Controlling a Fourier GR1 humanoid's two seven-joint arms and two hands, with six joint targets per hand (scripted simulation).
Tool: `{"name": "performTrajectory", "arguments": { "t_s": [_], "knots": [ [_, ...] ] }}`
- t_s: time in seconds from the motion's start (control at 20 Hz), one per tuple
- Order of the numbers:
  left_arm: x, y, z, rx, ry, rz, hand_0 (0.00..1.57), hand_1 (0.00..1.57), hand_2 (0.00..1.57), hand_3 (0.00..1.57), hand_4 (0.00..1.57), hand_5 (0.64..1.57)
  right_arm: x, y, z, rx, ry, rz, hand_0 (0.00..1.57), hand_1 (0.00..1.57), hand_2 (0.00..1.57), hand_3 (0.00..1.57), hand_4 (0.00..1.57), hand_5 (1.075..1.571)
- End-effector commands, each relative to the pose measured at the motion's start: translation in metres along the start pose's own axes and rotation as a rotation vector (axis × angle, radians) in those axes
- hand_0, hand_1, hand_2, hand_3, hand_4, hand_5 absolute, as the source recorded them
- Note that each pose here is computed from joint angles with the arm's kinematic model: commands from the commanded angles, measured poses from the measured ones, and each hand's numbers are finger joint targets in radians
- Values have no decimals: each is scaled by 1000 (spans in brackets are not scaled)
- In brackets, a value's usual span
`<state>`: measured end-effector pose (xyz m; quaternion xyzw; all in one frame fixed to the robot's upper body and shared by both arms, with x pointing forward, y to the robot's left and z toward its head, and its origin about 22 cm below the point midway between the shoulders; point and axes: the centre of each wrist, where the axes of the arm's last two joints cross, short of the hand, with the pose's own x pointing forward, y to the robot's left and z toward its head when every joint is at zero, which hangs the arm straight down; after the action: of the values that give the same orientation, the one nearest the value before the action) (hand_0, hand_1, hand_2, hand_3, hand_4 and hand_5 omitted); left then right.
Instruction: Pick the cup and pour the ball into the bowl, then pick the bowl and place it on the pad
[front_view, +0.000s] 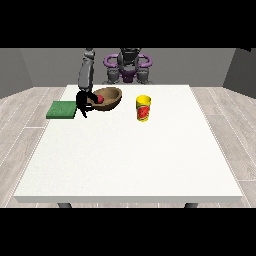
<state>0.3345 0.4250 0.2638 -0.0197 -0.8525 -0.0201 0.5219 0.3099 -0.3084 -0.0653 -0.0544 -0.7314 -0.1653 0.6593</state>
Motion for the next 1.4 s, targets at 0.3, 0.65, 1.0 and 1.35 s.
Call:
{"name": "performTrajectory", "arguments": {
  "t_s": [0.3,0.65,1.0,1.35],
  "knots": [
    [-23,28,16,51,77,-7,0,0,0,0,721,1569,29,11,-26,-52,243,140,1571,1571,1571,1571,1061,1527],
    [-29,78,45,174,160,-4,0,0,0,0,715,1568,89,11,-61,15,331,201,1571,1571,1571,1571,1026,1541],
    [-19,81,49,138,75,-27,0,0,0,0,702,1566,137,-61,-80,-21,212,349,1571,1571,1571,1571,996,1571],
    [-40,94,68,233,48,-98,0,0,0,0,701,1557,156,-49,-91,37,178,280,1571,1571,1571,1571,984,1571]
  ]
}}
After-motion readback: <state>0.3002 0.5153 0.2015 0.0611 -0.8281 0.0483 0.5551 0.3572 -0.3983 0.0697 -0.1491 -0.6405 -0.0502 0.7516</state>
